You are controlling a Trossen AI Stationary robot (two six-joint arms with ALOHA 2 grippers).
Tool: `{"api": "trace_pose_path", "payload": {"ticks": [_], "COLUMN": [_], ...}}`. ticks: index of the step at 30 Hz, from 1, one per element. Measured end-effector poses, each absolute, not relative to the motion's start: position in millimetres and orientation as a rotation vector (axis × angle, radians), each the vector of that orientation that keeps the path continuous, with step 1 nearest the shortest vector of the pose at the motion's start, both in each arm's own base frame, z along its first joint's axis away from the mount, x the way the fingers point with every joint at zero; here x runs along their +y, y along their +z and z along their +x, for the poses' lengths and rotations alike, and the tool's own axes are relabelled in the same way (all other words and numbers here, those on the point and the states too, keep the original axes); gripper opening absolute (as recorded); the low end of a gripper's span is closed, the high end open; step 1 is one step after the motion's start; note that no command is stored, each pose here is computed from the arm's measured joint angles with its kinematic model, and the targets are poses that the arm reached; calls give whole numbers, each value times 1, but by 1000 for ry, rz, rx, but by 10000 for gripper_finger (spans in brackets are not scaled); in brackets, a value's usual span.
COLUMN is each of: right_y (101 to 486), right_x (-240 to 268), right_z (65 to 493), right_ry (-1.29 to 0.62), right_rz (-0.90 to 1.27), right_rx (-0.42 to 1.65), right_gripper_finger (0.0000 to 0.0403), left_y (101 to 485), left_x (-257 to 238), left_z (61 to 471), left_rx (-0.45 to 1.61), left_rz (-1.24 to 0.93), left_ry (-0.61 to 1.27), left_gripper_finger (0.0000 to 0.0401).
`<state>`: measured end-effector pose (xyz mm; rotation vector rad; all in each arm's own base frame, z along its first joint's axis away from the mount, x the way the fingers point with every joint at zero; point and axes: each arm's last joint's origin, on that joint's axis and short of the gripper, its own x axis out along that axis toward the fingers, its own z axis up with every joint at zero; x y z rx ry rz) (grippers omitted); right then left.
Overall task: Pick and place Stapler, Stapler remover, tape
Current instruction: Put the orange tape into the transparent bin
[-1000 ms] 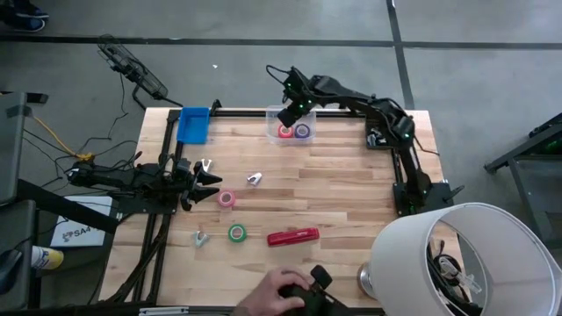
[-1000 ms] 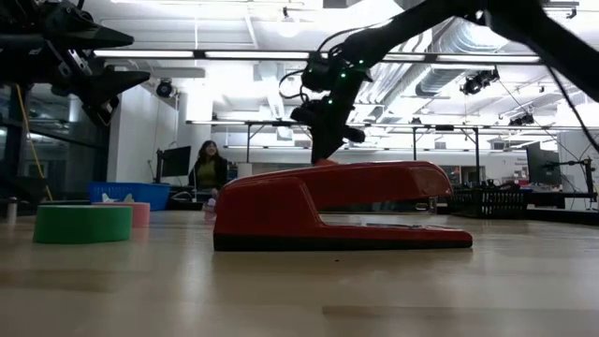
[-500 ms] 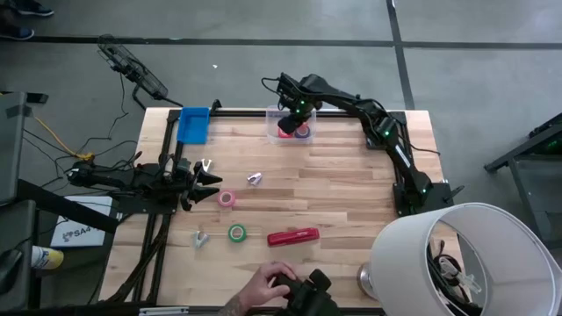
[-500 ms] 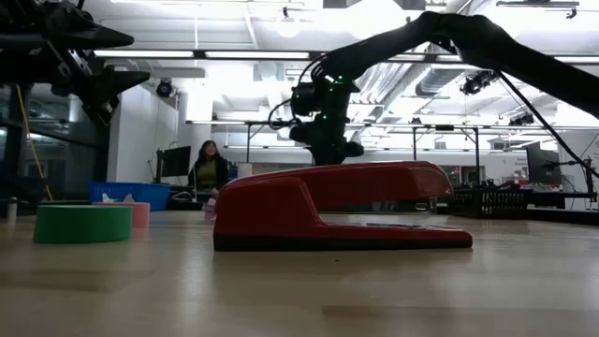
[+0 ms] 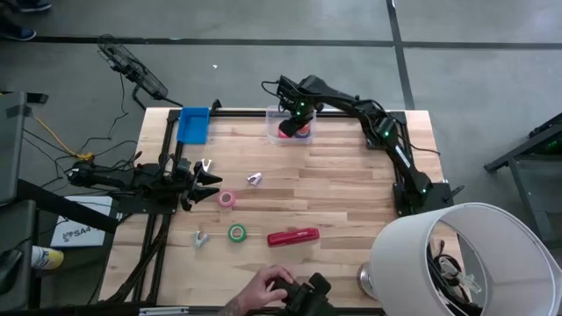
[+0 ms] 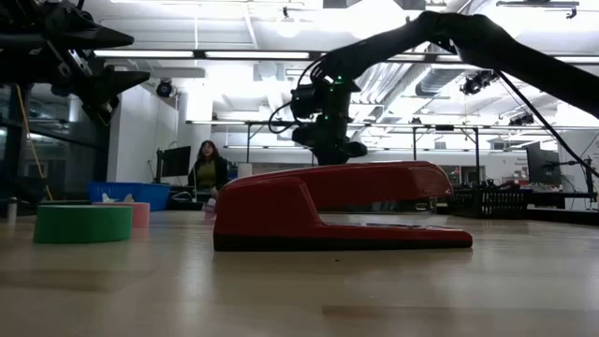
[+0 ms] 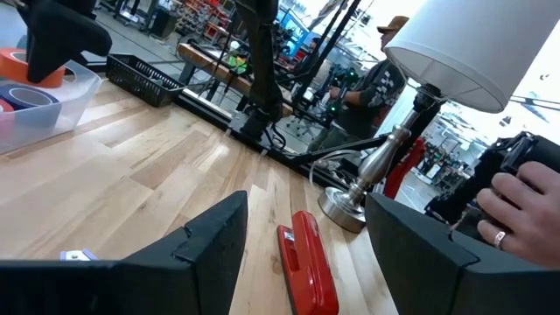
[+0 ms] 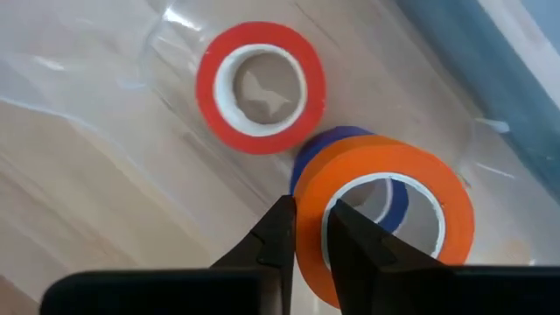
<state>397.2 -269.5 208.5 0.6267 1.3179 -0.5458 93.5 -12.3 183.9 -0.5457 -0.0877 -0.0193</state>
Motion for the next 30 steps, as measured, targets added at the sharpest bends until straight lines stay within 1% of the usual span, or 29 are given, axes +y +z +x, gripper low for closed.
{"api": "trace_pose_path", "payload": {"ticks": [17, 21, 30], "right_y": [190, 190, 190], "right_x": [-267, -267, -267], "right_z": [404, 404, 402], "right_ry": [-548, -548, -544], "right_rz": [619, 619, 599], "right_rx": [1359, 1359, 1377], "right_gripper_finger": [47, 45, 54], "left_y": [183, 183, 183], "left_x": [-12, -12, -12], "left_z": [94, 94, 94], "left_rx": [-83, -81, -81], "left_rz": [-545, -544, -544], "left_ry": [-17, -17, -17], "left_gripper_finger": [229, 229, 229]}}
